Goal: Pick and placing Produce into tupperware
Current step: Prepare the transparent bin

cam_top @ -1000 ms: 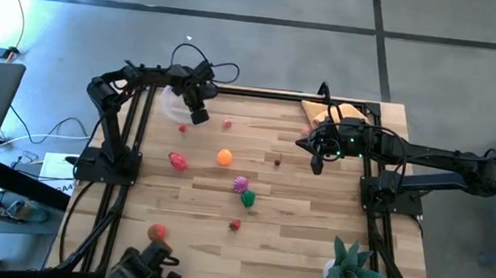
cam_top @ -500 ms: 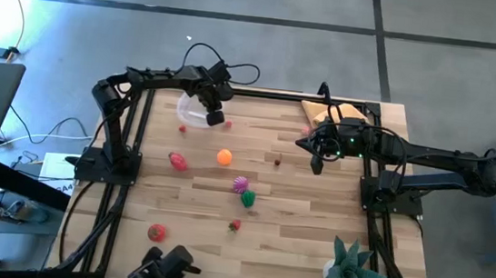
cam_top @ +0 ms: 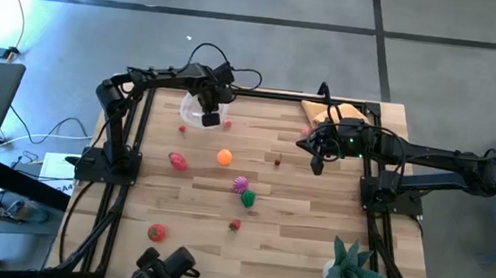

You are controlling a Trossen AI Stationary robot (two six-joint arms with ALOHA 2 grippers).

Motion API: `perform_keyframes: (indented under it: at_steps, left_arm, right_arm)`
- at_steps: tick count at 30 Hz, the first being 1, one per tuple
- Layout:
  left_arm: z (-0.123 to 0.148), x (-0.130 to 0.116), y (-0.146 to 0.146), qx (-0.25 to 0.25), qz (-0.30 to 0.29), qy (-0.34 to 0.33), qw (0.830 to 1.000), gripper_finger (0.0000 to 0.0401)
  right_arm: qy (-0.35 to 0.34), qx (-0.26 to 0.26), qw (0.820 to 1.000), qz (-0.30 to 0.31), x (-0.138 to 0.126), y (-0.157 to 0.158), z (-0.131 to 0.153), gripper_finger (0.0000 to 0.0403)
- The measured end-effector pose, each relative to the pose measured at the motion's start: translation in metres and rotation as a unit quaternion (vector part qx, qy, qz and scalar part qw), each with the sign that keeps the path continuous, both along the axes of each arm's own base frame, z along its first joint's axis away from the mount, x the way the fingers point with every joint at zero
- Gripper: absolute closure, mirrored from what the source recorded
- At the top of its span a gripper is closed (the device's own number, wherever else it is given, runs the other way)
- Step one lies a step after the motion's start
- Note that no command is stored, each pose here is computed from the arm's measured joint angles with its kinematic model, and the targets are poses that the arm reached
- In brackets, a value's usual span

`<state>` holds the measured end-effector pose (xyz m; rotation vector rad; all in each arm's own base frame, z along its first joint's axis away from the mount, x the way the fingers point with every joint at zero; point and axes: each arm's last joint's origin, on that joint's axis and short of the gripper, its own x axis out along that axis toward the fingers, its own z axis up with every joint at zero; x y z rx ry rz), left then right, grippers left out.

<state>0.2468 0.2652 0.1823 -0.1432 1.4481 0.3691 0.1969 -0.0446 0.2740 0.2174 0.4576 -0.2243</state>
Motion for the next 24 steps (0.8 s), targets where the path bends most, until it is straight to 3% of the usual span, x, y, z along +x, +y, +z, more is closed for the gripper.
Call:
perform_keyframes:
  at_steps: [10,24]
  left_arm:
    - [-0.036,0.004,0.003,-0.052,0.002,0.031,0.998,0.0396]
    - [-0.028,0.040,0.000,-0.042,-0.054,-0.077,0.995,0.0396]
  right_arm:
    - [-0.002,0.009,1.000,0.004,0.001,0.003,0.000,0.0402]
    - [-0.001,0.008,1.000,0.004,0.001,0.003,0.000,0.0402]
